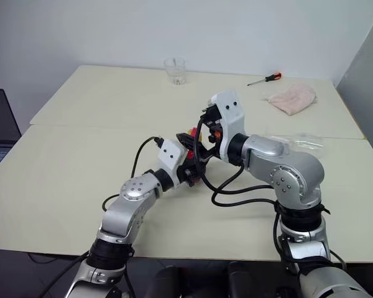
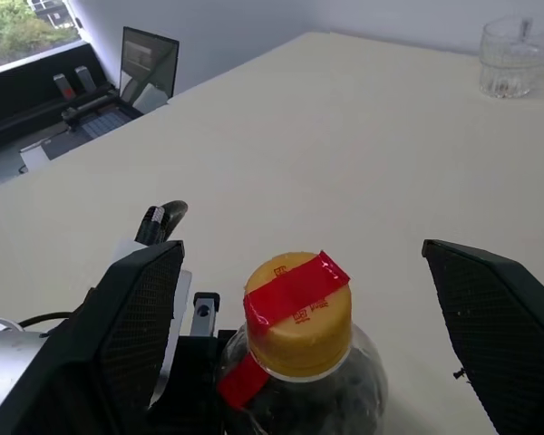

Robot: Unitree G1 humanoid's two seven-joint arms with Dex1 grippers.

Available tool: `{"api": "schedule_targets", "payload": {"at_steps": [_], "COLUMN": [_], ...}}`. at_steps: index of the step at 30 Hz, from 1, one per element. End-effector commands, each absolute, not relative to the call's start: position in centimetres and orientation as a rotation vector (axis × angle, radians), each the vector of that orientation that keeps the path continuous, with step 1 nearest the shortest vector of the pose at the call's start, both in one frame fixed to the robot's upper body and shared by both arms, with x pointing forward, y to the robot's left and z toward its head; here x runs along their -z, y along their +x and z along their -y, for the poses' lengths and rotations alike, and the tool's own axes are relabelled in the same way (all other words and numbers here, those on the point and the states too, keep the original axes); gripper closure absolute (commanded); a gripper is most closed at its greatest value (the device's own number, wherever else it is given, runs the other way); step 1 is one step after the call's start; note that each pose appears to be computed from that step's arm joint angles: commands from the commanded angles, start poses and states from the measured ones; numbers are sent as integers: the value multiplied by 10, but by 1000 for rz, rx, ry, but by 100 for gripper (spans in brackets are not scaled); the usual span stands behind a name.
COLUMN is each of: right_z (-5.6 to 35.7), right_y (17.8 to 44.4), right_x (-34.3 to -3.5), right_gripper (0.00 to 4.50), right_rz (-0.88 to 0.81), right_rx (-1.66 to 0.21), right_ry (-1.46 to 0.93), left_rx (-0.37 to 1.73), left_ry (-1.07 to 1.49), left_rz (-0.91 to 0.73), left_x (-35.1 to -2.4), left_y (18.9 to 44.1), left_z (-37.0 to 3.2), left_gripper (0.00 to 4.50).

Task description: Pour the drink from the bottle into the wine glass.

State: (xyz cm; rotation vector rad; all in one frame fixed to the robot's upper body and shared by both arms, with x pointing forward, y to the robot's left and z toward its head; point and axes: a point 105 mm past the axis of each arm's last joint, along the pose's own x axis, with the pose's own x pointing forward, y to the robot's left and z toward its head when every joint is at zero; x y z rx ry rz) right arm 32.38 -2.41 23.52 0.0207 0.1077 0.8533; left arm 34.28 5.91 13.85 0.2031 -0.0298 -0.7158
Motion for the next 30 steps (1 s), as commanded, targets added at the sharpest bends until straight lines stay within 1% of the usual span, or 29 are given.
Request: {"api": "schedule_targets", "payload": {"at_steps": [1, 2, 4, 13, 16, 20, 26, 28, 30], "right_z": [26, 26, 26, 26, 26, 26, 25, 20, 14], "right_y": [323, 323, 323, 324, 324, 325, 325, 323, 324], "right_x": [-246, -247, -247, -249, -249, -249, -249, -251, -248], "right_gripper": [38, 62, 127, 129, 191, 323, 326, 326, 326], "right_rz": [-66, -65, -62, -51, -52, -52, -46, -12, 21], "right_rx": [-845, -844, -842, -841, -841, -842, -866, -942, -1035], "right_ry": [33, 35, 35, 34, 32, 31, 21, -30, -139], "left_rx": [726, 726, 726, 721, 719, 716, 715, 720, 740], "left_ry": [222, 223, 224, 225, 226, 227, 227, 223, 219], "left_rz": [130, 129, 126, 119, 116, 116, 117, 113, 101], "left_x": [-161, -160, -159, -157, -156, -156, -157, -156, -154], "left_y": [339, 339, 339, 339, 339, 339, 339, 339, 338], "left_z": [-52, -52, -52, -53, -54, -55, -55, -54, -52], "left_gripper": [292, 292, 292, 297, 297, 299, 323, 323, 324]}}
